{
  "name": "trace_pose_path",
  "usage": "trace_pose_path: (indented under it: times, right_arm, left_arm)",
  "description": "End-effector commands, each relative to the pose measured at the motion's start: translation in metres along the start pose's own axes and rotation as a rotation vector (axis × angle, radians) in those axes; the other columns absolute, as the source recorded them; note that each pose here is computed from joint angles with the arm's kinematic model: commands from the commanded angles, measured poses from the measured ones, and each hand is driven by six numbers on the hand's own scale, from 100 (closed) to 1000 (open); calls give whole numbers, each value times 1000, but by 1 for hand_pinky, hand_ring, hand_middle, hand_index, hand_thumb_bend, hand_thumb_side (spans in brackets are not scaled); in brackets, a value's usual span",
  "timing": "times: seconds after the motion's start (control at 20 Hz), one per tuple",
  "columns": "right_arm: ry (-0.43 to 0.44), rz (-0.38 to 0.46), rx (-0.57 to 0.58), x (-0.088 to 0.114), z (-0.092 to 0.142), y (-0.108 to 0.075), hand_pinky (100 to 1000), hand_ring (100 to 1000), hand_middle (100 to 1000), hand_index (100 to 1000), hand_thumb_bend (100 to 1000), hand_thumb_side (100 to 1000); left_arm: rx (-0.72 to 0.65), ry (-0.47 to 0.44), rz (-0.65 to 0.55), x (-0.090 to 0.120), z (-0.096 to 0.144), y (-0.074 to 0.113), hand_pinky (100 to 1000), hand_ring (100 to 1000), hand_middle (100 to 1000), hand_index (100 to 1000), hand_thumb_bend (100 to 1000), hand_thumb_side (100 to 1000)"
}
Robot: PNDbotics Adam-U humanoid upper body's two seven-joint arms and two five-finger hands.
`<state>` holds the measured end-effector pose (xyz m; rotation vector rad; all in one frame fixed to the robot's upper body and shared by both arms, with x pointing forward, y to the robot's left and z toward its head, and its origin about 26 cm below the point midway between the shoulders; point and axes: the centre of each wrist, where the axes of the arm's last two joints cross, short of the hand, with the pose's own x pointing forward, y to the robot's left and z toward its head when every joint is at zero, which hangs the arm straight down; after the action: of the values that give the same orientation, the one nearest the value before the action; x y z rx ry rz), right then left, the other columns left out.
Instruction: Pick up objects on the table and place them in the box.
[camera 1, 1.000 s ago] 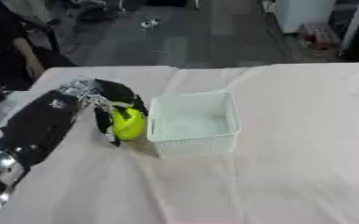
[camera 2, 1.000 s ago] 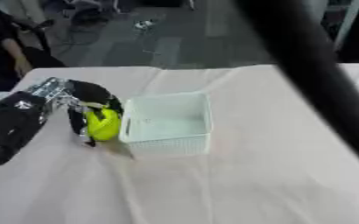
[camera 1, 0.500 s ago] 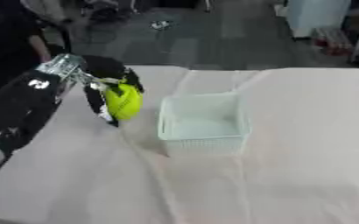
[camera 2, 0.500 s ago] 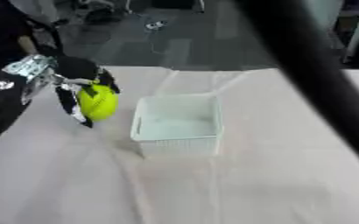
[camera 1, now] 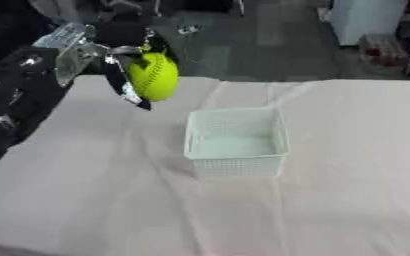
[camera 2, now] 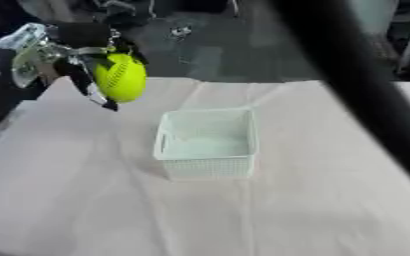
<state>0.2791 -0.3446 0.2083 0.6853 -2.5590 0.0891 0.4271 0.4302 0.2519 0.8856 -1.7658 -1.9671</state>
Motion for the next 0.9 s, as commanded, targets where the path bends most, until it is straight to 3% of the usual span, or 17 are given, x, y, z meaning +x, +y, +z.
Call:
trace_pose_path:
  times: [0.05, 0.55, 0.9]
  right_arm:
    - [-10, 13, 34, 8, -12, 0, 216, 450, 512, 665, 100, 966]
    - [-25, -5, 35, 12, -21, -1, 219, 450, 509, 661, 100, 967]
    - [-24, -7, 41, 12, -21, -1, 218, 450, 509, 661, 100, 968]
  left_arm:
    - [30, -41, -2, 1, -17, 20, 100, 100, 142, 441, 100, 591]
    - [10, -188, 107, 25, -74, 7, 100, 100, 143, 447, 100, 590]
    - [-50, -263, 170, 37, -88, -3, 100, 100, 188, 471, 100, 594]
